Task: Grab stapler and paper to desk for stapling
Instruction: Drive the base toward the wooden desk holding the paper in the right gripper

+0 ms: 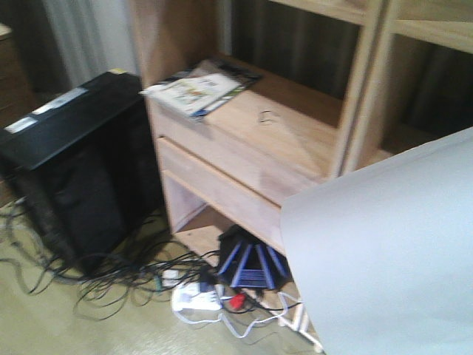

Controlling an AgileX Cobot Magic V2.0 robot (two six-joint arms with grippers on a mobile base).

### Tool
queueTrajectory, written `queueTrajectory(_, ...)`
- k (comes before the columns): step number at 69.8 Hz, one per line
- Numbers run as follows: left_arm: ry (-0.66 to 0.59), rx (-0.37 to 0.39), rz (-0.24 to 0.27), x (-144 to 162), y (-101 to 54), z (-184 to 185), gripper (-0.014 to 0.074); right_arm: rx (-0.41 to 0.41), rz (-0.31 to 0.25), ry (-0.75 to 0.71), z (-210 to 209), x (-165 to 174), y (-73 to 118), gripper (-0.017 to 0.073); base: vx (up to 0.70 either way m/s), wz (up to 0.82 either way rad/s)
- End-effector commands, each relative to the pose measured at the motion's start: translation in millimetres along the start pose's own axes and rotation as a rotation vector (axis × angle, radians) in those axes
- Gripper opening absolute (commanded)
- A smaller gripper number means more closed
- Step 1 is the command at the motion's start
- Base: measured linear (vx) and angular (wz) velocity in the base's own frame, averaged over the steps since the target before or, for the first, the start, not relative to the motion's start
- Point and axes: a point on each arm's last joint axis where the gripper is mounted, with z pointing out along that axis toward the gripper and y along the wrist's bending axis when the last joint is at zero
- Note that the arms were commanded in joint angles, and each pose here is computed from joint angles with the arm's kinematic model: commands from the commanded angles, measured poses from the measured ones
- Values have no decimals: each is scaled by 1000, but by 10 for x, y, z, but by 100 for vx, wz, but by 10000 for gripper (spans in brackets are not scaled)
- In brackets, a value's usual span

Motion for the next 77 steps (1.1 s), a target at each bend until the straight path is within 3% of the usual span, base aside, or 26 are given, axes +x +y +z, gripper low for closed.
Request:
queueTrajectory(1,-125,-18,-6,-173,31,-4,-6,-48,-6,-24,51,-53,71,-6,-13,50)
queueTrajectory(77,-125,-18,-6,-173,31,-4,-6,-52,-6,-25,51,-53,75,-6,-8,46)
